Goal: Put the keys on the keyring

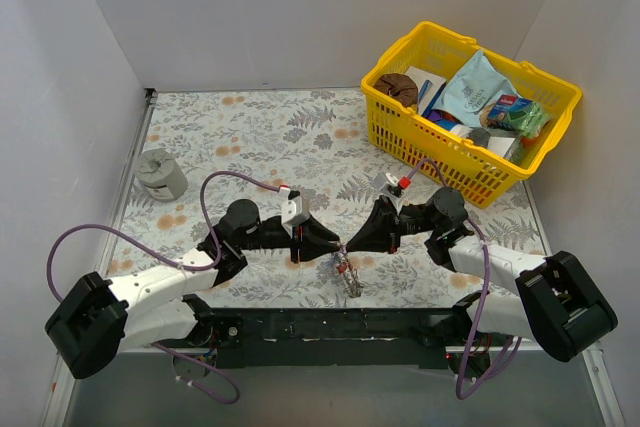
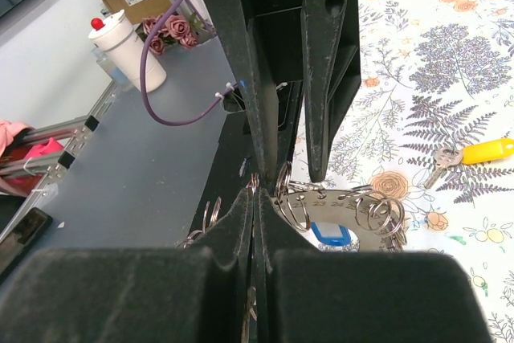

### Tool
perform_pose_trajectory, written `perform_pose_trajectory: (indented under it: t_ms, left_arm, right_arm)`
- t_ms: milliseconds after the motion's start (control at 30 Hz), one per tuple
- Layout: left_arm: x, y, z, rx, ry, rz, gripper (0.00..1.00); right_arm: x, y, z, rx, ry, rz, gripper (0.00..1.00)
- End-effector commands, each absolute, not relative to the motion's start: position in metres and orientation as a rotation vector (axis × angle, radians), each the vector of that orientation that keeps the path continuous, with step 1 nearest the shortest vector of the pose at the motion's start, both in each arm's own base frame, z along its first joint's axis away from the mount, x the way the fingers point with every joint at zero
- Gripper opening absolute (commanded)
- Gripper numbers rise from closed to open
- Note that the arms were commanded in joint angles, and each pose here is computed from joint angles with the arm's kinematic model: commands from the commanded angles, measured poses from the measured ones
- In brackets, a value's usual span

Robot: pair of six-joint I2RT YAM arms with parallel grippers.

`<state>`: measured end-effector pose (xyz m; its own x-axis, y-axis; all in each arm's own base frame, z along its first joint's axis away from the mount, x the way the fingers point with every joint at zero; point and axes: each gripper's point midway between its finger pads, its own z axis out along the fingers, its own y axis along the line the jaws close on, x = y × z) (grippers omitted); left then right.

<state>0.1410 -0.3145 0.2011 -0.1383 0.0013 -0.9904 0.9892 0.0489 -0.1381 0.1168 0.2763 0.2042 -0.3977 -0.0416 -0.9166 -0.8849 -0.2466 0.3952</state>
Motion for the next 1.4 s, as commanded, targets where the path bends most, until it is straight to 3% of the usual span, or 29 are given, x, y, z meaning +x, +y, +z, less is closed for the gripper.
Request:
perform_pose_trajectory:
  t_ms: [0, 367, 1067, 1367]
  left_arm:
    - [0.146, -0.322, 0.213, 1.113, 1.311, -1.218, 0.27]
    - [0.147, -0.318, 0.225, 1.092, 1.3, -1.15, 0.33]
    - [0.142, -0.319, 0.225, 1.075, 1.282, -1.145, 0.32]
    - [0.133, -0.318, 0.219, 1.103, 1.287, -1.17, 0.22]
  right_arm:
    - [0.118, 0.278, 0.217, -1.176, 1.281, 1.675, 0.01]
    - [0.12, 0.278, 0.218, -1.156, 1.281, 1.671, 0.01]
    - [0.115, 0.275, 0.242, -1.034, 1.185, 1.734, 0.01]
    - [0.121, 0.277, 0.243, -1.009, 1.199, 1.706, 0.01]
